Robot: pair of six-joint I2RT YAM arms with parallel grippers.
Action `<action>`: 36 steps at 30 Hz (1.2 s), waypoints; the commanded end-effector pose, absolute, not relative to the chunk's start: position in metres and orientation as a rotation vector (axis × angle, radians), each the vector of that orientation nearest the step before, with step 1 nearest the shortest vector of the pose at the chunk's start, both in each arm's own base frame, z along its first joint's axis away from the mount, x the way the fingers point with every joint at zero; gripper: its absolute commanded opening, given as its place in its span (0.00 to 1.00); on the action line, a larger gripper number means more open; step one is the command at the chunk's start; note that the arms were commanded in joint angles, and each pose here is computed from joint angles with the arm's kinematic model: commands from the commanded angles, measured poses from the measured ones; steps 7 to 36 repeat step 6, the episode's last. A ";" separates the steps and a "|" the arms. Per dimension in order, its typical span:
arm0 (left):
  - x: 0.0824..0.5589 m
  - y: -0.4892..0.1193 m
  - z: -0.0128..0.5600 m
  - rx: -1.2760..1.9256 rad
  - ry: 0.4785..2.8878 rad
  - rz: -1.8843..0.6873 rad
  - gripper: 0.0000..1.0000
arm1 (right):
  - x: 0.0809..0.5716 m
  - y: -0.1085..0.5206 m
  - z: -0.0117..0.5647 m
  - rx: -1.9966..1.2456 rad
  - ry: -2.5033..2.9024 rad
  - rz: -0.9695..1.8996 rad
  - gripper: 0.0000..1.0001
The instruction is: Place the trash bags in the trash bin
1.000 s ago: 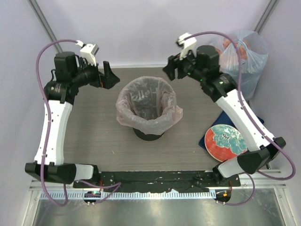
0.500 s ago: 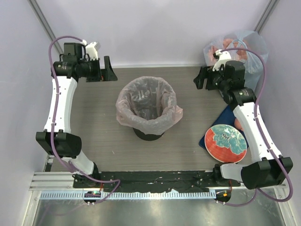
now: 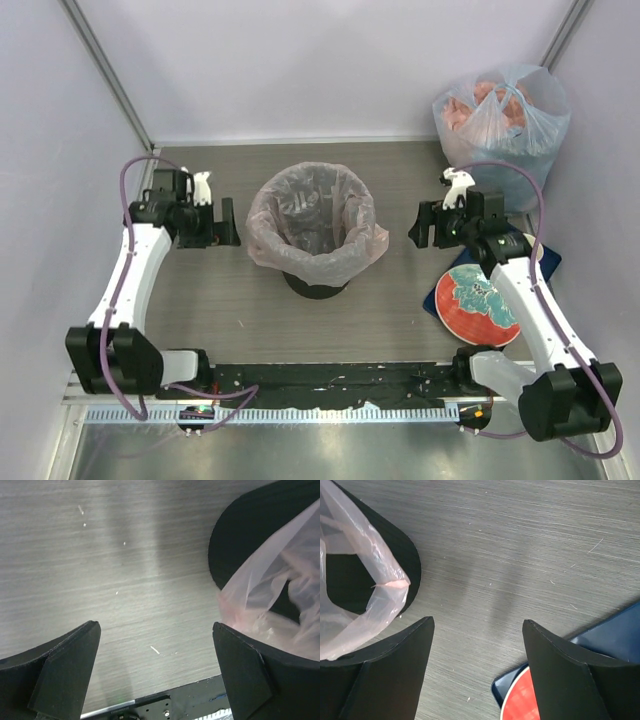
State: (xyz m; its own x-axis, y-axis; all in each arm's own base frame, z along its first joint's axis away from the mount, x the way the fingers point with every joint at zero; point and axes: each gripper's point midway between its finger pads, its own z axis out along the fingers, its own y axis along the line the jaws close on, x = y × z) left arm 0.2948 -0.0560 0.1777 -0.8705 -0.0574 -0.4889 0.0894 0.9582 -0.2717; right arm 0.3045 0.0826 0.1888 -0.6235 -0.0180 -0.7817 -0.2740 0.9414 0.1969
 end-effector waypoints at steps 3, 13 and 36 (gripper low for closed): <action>0.288 -0.041 0.194 0.066 2.409 -0.264 1.00 | 0.301 0.086 0.212 -0.251 2.083 0.392 0.78; 0.287 -0.032 0.203 0.056 2.376 -0.201 1.00 | 0.299 0.088 0.217 -0.251 2.069 0.407 0.78; 0.287 -0.032 0.203 0.056 2.376 -0.201 1.00 | 0.299 0.088 0.217 -0.251 2.069 0.407 0.78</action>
